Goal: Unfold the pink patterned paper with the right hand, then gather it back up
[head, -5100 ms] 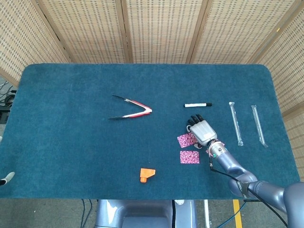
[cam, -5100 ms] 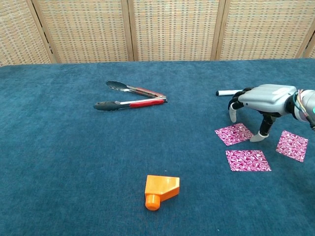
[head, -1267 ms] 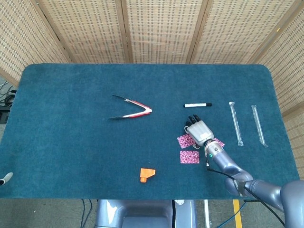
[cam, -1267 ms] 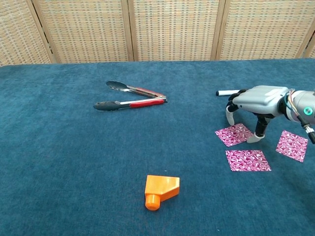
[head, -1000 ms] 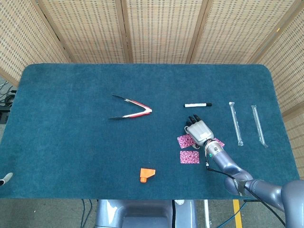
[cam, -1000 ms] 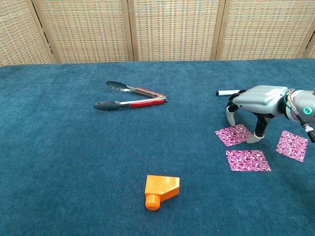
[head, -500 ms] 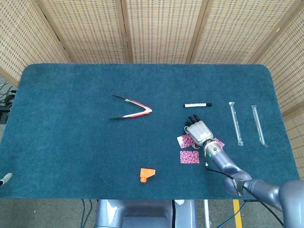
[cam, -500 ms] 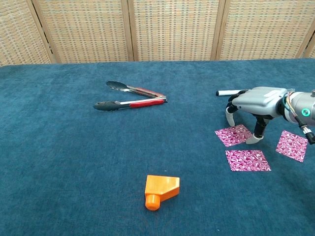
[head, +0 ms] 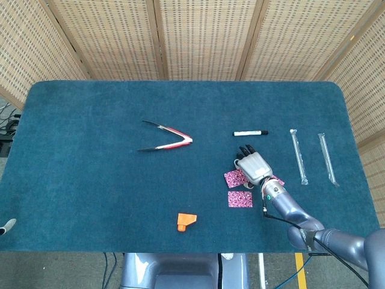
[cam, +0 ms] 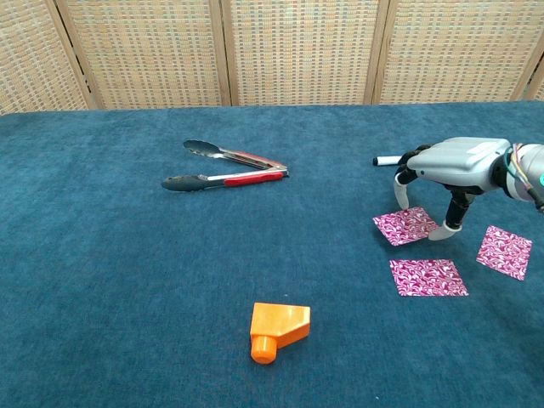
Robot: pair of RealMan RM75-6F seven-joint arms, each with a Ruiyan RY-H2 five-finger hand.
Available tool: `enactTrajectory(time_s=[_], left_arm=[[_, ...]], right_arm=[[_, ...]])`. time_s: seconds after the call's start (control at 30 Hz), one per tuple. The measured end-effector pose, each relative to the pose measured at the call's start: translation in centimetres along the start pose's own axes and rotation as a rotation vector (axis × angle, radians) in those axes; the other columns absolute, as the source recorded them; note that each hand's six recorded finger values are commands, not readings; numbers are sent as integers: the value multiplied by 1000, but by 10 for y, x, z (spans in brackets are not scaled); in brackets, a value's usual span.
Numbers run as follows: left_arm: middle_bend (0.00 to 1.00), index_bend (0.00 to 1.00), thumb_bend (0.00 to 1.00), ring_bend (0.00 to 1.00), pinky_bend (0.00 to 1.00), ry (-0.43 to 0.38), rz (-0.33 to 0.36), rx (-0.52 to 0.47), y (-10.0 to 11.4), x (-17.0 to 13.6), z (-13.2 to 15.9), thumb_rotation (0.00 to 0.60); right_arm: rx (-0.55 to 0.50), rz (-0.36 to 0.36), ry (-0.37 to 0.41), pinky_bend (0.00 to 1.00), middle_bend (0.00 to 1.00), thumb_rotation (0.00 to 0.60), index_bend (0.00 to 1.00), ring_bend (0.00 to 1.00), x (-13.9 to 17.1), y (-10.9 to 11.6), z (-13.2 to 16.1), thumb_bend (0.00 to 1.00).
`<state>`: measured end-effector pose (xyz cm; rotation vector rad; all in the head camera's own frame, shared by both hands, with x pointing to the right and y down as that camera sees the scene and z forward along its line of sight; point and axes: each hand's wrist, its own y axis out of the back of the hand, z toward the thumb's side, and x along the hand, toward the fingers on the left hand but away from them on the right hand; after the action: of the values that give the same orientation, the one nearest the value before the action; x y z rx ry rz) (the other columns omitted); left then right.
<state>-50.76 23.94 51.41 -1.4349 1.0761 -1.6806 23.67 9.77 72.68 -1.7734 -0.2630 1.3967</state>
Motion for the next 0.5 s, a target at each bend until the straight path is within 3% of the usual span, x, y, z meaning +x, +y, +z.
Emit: enactTrajectory(time_s=[0.5], left_arm=[[0,25,131,0,0,-6,4,3,2,-3,4,600]], right_arm=[[11,-5,-17,0,234,600,538,0,31,5,-30,311]])
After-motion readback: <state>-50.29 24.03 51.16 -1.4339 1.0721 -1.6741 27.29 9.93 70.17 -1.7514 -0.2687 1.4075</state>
